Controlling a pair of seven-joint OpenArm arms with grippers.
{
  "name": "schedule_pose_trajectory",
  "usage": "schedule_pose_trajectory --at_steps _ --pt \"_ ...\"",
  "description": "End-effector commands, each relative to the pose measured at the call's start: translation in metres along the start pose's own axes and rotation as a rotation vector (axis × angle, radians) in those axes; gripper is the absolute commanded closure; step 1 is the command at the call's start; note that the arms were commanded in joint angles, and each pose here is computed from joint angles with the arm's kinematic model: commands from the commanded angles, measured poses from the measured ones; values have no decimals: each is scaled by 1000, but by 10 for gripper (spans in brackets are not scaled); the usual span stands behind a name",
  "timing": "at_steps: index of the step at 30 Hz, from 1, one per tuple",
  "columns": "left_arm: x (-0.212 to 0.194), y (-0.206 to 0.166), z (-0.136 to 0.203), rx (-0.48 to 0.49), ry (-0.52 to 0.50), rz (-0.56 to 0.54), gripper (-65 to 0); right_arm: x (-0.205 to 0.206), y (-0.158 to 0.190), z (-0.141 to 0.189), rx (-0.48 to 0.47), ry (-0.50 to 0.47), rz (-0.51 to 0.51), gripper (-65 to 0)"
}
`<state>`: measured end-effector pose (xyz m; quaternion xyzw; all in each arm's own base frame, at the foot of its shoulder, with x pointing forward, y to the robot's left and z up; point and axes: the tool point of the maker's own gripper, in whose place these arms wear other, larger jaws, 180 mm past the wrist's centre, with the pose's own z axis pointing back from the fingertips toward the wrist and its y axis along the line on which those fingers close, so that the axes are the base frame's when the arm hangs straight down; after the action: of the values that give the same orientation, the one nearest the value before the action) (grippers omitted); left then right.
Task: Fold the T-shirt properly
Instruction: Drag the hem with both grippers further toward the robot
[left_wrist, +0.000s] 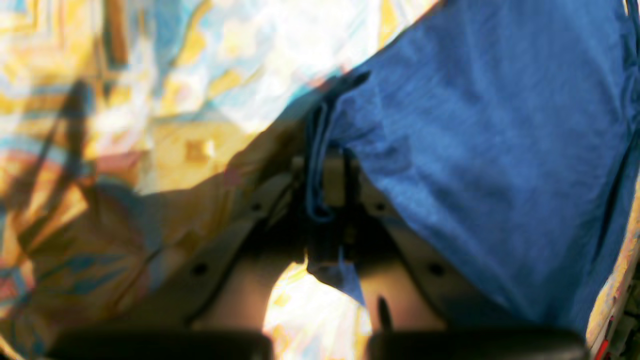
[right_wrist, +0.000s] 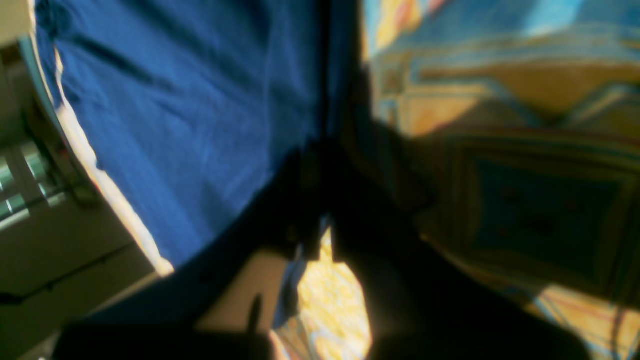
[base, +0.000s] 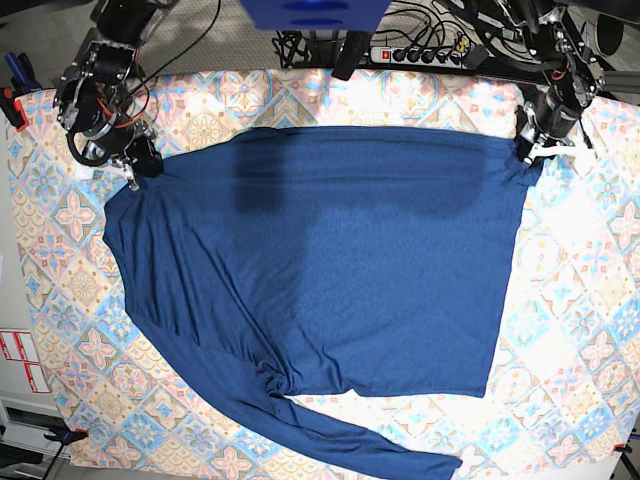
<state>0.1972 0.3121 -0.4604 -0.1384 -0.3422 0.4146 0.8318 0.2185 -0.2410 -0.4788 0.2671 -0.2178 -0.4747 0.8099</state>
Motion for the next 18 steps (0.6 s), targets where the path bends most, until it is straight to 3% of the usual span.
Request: schedule_pose_trajectory --at_steps 1,6,18 --pt "22 -10 2 -28 -63 -16 0 16 6 4 10 -43 18 -4" --pt "43 -37 -8 -85 -104 -11 0 23 37 2 133 -55 -37 -4" --pt "84 -92 -20 -195 -190 2 0 32 57 -2 174 -69 -29 -3"
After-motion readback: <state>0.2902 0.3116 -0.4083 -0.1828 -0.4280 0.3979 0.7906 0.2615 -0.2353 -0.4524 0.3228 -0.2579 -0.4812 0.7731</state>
